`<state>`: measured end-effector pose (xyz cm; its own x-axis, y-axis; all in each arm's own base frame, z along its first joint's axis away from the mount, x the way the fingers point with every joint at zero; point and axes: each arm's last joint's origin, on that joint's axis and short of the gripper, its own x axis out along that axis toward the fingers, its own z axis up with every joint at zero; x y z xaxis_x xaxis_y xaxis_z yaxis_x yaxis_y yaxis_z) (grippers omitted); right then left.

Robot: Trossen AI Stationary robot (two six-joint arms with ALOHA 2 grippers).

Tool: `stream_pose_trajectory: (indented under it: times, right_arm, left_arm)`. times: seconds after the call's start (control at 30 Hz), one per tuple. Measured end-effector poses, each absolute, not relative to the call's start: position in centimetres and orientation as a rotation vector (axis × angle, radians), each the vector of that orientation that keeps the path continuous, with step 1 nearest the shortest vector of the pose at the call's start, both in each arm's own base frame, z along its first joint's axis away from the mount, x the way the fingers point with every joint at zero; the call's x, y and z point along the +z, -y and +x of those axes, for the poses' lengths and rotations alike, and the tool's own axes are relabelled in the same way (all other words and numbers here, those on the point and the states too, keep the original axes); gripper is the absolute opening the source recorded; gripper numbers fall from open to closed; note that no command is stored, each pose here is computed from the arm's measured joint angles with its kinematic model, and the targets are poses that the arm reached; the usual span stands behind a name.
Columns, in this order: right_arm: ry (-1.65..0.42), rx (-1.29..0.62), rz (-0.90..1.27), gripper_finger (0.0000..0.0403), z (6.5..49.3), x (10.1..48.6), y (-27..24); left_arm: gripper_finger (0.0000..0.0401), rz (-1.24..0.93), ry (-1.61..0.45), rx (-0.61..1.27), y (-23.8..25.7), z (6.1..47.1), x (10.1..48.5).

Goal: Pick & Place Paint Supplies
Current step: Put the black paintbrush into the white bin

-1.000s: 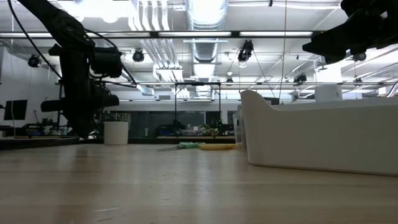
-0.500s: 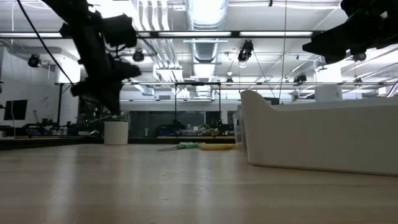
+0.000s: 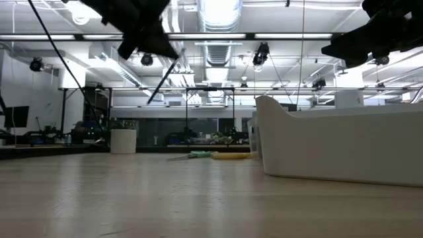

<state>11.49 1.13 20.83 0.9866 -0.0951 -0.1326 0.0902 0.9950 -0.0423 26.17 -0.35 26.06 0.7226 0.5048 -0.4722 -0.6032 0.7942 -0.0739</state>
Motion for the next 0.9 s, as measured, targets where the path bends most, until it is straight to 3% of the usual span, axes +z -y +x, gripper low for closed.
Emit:
stream_pose_trajectory:
  times: [0.5, 0.9]
  right_arm:
    - [-0.135, -0.093, -0.036, 0.0191, 11.5, 20.8, -1.1]
    - [-0.135, -0.093, -0.036, 0.0191, 11.5, 20.8, -1.1]
  left_arm:
    - [0.0003, -0.044, -0.211, 0.242, 3.9, 31.2, 26.9]
    - [0.0003, 0.083, -0.341, -0.031, 6.0, 39.8, 27.9]
